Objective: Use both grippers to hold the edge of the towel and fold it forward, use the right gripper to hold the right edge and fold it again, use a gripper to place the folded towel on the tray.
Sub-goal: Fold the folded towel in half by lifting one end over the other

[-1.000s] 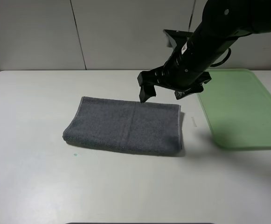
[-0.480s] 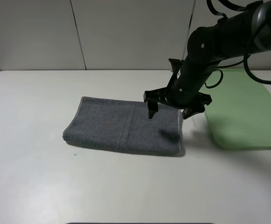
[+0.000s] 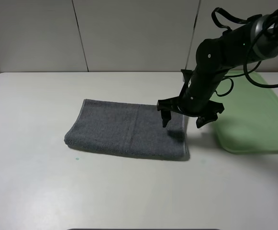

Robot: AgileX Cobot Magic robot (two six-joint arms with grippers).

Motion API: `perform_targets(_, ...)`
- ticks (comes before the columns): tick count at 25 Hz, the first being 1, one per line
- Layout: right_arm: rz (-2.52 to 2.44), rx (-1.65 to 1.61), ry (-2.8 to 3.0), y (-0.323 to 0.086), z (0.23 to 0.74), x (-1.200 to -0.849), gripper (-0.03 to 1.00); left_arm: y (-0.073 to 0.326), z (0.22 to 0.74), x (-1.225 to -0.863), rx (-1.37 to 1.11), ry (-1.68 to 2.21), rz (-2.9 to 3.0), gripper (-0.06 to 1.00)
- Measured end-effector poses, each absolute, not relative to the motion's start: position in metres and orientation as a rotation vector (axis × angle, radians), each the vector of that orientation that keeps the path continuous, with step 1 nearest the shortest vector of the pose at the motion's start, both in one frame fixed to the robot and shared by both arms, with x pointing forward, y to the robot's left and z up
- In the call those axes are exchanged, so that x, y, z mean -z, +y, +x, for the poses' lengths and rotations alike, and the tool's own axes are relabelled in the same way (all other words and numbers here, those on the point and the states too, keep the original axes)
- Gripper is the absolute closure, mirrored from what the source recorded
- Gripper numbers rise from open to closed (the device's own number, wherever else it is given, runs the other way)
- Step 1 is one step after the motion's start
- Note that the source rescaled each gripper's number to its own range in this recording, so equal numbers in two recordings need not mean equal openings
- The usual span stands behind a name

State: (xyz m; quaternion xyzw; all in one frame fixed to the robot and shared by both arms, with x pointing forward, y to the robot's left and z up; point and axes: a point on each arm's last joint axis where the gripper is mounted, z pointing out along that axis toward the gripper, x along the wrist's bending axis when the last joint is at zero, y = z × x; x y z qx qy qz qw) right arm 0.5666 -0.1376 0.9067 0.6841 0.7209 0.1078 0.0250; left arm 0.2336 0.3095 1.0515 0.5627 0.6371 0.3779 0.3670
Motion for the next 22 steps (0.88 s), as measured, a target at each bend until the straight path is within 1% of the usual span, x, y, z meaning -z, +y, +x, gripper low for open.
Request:
perform_targets(12, 2.115, -0.214, 2.265, -0.139, 0.567, -0.876, -0.03, 0.310, 0.234, -1.051, -0.971, 1.637, 1.446, -0.06)
perform_targets(22, 2.100, -0.206, 2.271, -0.139, 0.569, -0.868, -0.03, 0.310, 0.234, -1.051, -0.971, 1.637, 1.446, -0.06)
